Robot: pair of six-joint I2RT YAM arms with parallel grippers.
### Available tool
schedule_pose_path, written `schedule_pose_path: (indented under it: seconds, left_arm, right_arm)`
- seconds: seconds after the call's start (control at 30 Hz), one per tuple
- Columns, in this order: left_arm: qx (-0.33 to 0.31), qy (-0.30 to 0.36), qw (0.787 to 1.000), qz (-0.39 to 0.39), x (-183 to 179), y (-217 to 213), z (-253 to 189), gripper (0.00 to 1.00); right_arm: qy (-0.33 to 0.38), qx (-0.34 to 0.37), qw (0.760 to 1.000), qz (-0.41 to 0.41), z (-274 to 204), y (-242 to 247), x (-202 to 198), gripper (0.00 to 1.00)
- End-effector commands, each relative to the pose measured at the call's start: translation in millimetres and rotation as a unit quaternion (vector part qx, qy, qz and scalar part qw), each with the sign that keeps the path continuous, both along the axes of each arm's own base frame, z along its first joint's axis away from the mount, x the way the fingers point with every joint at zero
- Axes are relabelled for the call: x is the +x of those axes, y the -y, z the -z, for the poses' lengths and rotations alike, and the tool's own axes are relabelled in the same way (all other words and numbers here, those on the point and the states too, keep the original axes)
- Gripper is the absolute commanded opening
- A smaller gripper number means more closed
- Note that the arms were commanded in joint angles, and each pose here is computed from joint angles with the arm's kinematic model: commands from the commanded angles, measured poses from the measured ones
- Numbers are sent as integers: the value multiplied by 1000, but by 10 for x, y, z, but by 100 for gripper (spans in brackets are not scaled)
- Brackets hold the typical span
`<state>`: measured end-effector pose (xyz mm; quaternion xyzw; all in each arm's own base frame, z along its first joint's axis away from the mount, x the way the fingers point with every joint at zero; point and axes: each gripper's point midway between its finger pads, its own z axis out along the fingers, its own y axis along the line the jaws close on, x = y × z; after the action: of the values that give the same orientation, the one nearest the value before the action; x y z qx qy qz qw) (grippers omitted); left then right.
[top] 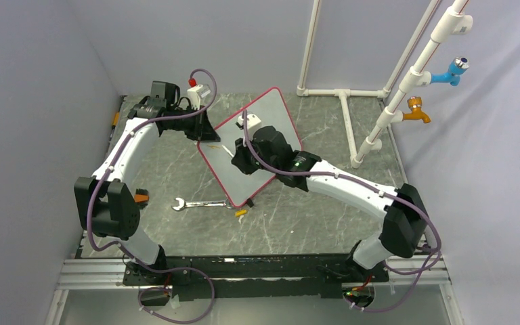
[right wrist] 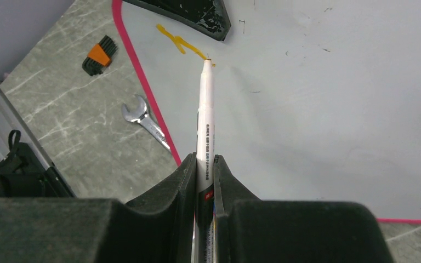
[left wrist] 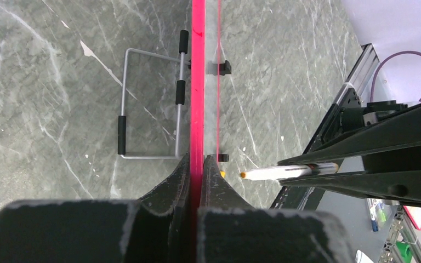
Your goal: Write a sentence on the whiteboard
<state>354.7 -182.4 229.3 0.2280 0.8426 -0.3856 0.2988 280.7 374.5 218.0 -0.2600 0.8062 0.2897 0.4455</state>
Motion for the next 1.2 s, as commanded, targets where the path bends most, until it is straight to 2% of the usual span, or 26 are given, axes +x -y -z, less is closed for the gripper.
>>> schedule_pose_path:
  seconds: [0.0,0.17,0.27,0.4,0.5,0.67,0.9,1.17]
  left_arm:
    - [82,41,995,-37,177,-235,168,0]
    - [123,26,991,-46,217,-353,401,11]
    - [134,27,990,-44,220,-381,463,13]
    - [131,30,990,-39,215,-370,469,8]
    - [124,36,991,-34,214,-345,436,1]
    - [114,53,991,-34,206,-321,352,0]
    - [139,4,990,-36,216,-372,686,14]
    - [165,-2,986,-31,183,-450,881,27]
  right_arm:
    - [12,36,999,-12,-388,50,-103,0]
    - [10,47,999,-18,-515,136,-215,0]
    - [6,52,998,-17,-544,188,-261,0]
    - [-39,75,996,-38,-445,188,-260,0]
    - [-91,123,987,-52,-445,175,-181,0]
    - [-134,167,974,-66,-538,176,-36,0]
    - [-176,184,964,-71,-492,239,79,0]
    - [-184,183,964,-60,-463,324,103,0]
